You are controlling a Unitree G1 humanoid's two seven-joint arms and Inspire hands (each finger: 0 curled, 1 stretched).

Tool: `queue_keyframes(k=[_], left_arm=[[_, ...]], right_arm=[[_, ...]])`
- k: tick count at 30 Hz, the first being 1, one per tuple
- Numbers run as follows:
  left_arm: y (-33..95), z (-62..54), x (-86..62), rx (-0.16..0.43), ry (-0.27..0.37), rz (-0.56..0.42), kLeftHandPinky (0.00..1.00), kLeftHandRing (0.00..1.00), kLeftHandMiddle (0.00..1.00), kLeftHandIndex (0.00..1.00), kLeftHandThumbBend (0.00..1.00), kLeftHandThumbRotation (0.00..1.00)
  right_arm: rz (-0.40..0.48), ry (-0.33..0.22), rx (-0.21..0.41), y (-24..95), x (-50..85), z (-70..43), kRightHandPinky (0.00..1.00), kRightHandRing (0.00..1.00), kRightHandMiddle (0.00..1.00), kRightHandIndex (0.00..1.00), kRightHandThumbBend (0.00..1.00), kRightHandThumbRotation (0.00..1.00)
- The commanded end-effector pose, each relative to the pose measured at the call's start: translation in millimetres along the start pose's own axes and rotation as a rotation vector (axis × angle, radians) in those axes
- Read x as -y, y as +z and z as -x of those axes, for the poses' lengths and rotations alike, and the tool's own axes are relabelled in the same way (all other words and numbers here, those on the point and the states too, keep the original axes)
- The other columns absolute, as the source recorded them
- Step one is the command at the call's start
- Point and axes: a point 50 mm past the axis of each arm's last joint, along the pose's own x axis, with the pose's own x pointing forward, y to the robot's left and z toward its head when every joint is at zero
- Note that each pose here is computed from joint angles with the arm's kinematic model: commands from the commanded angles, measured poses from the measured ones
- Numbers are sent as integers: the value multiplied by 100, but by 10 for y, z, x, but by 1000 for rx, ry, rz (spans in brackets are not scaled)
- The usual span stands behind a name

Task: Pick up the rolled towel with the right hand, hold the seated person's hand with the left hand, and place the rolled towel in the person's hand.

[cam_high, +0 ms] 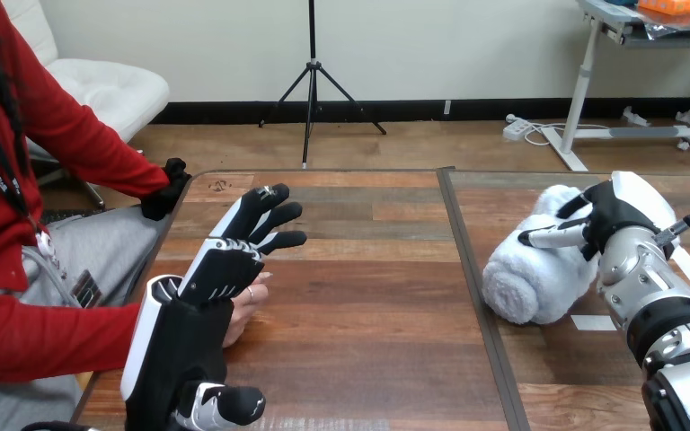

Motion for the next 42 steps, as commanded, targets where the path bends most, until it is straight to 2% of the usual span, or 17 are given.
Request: queue_keyframes(k=[1,9,16,35,37,39,42], left_arm=[[27,-201,-54,91,-5,-33,77,87,92,91,93,78],[37,-213,-57,103,11,-57,76,87,92,91,95,80],[34,-229,-53,107,13,-64,76,87,92,91,96,80],[31,-234,-60,96,5,-48,76,86,91,90,95,79],[35,-236,-68,98,4,-56,76,86,91,90,95,79],[40,-248,-87,105,-4,-64,76,86,91,91,96,80],[40,-252,-97,105,-2,-61,77,87,91,91,96,80]], right_arm=[[-48,32,31,41,-127,29,14,22,30,43,69,0],[-82,33,34,16,-121,26,12,19,27,36,68,0],[-118,32,44,-4,-124,27,9,15,22,26,67,0],[-170,45,70,-24,-127,29,8,14,20,22,65,0],[-173,47,81,-21,-122,28,8,14,20,22,65,0],[-197,46,131,18,-70,23,8,13,20,20,67,0],[-230,43,165,44,-36,22,7,12,19,19,71,0]])
